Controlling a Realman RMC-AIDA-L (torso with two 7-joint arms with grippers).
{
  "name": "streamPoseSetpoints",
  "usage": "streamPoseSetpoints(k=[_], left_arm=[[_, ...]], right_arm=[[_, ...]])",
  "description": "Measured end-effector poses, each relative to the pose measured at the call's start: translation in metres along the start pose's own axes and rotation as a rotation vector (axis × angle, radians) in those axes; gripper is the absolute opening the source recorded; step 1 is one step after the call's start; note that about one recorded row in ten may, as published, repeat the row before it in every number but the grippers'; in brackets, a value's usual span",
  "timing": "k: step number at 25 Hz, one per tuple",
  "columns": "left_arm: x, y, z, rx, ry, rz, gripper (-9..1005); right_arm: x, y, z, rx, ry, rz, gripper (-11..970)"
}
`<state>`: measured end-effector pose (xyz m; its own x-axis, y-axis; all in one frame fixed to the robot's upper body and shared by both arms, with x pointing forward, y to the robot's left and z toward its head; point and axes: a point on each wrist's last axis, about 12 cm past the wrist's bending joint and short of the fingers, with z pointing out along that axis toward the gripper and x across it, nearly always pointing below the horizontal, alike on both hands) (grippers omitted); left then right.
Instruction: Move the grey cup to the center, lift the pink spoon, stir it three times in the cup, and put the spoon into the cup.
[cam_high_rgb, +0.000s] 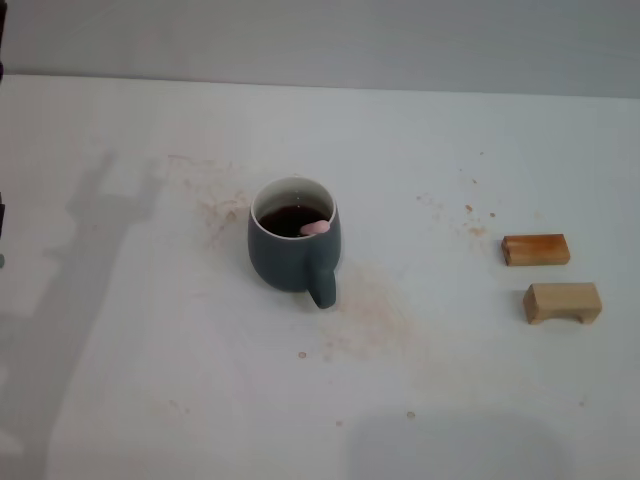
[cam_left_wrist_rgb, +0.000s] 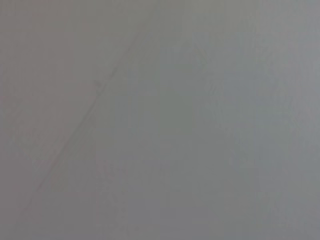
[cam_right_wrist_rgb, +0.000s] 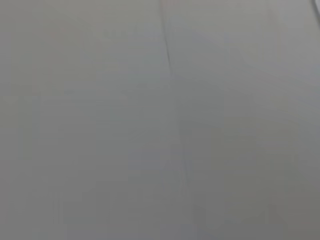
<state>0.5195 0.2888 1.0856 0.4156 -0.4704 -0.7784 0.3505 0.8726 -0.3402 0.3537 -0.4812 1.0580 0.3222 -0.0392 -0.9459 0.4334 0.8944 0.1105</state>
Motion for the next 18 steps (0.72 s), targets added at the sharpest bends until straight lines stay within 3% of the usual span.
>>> streamPoseSetpoints(k=[11, 18], left_arm=[[0.002, -0.004, -0.003, 0.021, 0.013, -0.005, 670], [0.002, -0.006, 0.003, 0.035, 0.002, -0.012, 760]], right_arm=[[0.008, 0.01, 0.014, 0.007, 0.019, 0.03, 545], [0.011, 0.015, 0.021, 0.007, 0.024, 0.041, 544]])
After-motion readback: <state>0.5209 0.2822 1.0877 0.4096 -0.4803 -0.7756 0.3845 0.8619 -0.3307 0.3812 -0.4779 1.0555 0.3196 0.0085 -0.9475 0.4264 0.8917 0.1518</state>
